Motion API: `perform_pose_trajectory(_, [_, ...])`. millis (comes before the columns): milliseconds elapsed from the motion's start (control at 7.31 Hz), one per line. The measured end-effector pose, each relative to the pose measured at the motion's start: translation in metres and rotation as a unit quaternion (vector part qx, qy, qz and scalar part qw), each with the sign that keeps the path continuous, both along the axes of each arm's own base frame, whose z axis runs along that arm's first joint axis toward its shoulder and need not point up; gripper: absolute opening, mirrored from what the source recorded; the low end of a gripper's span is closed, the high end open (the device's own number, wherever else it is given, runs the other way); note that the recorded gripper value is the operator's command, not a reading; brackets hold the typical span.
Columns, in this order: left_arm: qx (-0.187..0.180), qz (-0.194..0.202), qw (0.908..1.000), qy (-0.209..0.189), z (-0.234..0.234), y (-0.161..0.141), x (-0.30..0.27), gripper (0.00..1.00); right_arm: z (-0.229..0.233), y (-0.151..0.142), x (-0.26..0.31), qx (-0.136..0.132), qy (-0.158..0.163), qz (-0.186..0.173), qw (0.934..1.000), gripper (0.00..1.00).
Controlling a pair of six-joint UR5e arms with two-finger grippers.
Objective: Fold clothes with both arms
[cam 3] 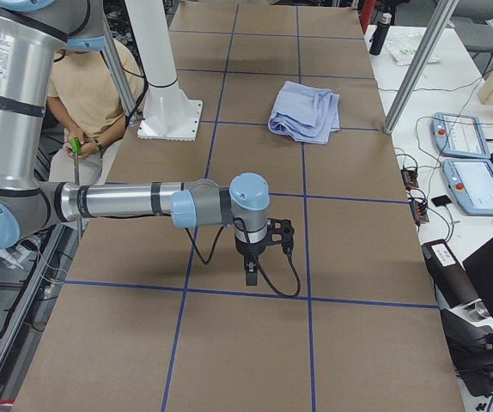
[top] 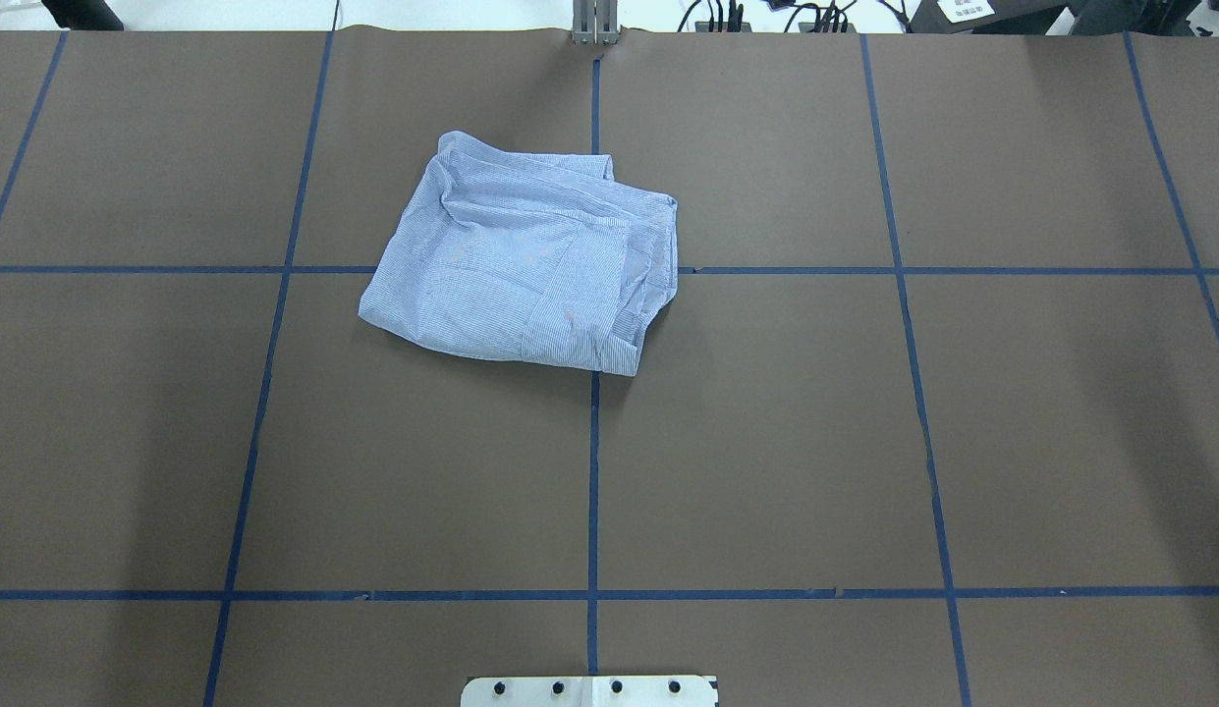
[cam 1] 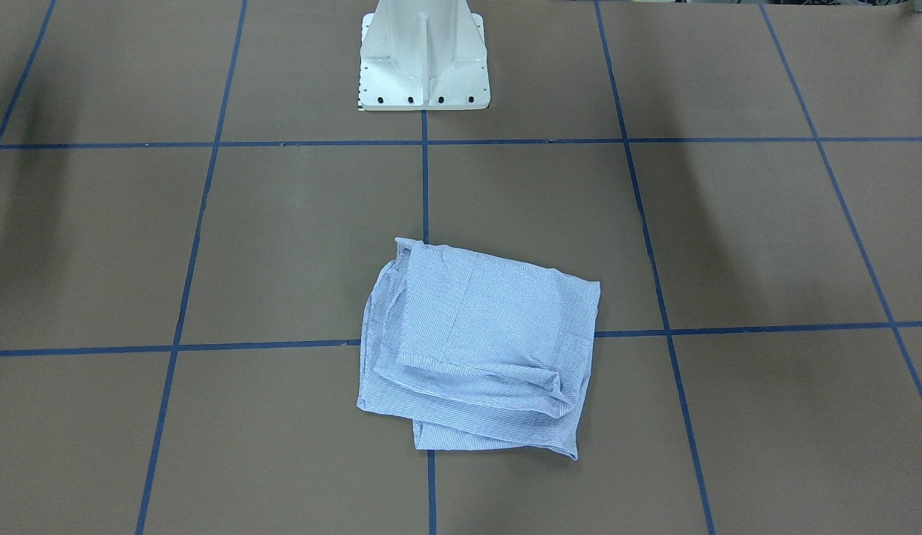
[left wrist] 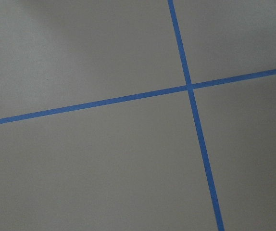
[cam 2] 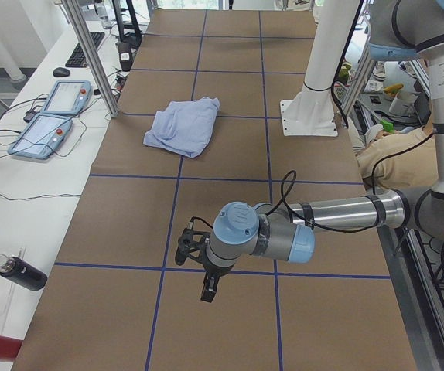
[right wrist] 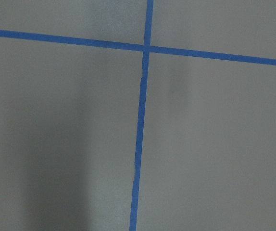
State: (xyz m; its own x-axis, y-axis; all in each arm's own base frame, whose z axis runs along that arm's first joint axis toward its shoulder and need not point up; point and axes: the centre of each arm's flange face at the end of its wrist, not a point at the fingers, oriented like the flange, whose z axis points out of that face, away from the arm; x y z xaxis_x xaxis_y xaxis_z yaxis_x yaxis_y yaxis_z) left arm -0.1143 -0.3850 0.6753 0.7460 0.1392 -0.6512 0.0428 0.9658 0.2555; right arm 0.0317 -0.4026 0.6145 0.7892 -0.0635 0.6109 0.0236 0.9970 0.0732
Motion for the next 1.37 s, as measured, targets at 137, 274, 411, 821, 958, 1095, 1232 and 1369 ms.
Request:
perform_pose_trajectory(137, [-0.008, -0.003, 1.0000, 0.002, 0.003, 0.001, 0.000, 1.00, 0.001, 0.000, 0.000, 0.001, -0.001, 0.001, 1.0000, 1.00])
perform_pose_trajectory(274, [-0.023, -0.010, 0.9996, 0.009, 0.004, 0.002, 0.002, 1.00, 0.001, 0.000, -0.001, 0.002, -0.001, 0.001, 1.0000, 1.00])
perform_pose_trajectory(411, [-0.039, -0.017, 0.9989, 0.018, 0.003, 0.002, 0.004, 1.00, 0.001, 0.000, -0.001, 0.003, -0.001, 0.001, 1.0000, 1.00])
perform_pose_trajectory(821, [-0.060, -0.013, 0.9973, 0.040, -0.032, -0.017, 0.046, 1.00, -0.002, -0.001, -0.001, 0.007, -0.002, 0.001, 1.0000, 1.00])
perform_pose_trajectory(958, [-0.061, -0.008, 0.9972, 0.042, -0.038, -0.020, 0.057, 1.00, -0.003, -0.002, -0.001, 0.008, -0.003, 0.001, 1.0000, 1.00])
perform_pose_trajectory(1095, [-0.059, -0.004, 0.9974, 0.042, -0.041, -0.022, 0.062, 1.00, -0.002, -0.002, -0.001, 0.006, -0.006, 0.001, 1.0000, 1.00])
perform_pose_trajectory(1232, [-0.052, -0.002, 0.9977, 0.043, -0.045, -0.023, 0.064, 1.00, -0.001, -0.001, -0.002, 0.003, -0.013, 0.001, 0.9999, 1.00])
perform_pose_trajectory(1369, [-0.046, -0.001, 0.9980, 0.043, -0.048, -0.024, 0.065, 1.00, -0.002, 0.001, -0.002, 0.003, -0.017, 0.000, 0.9999, 1.00])
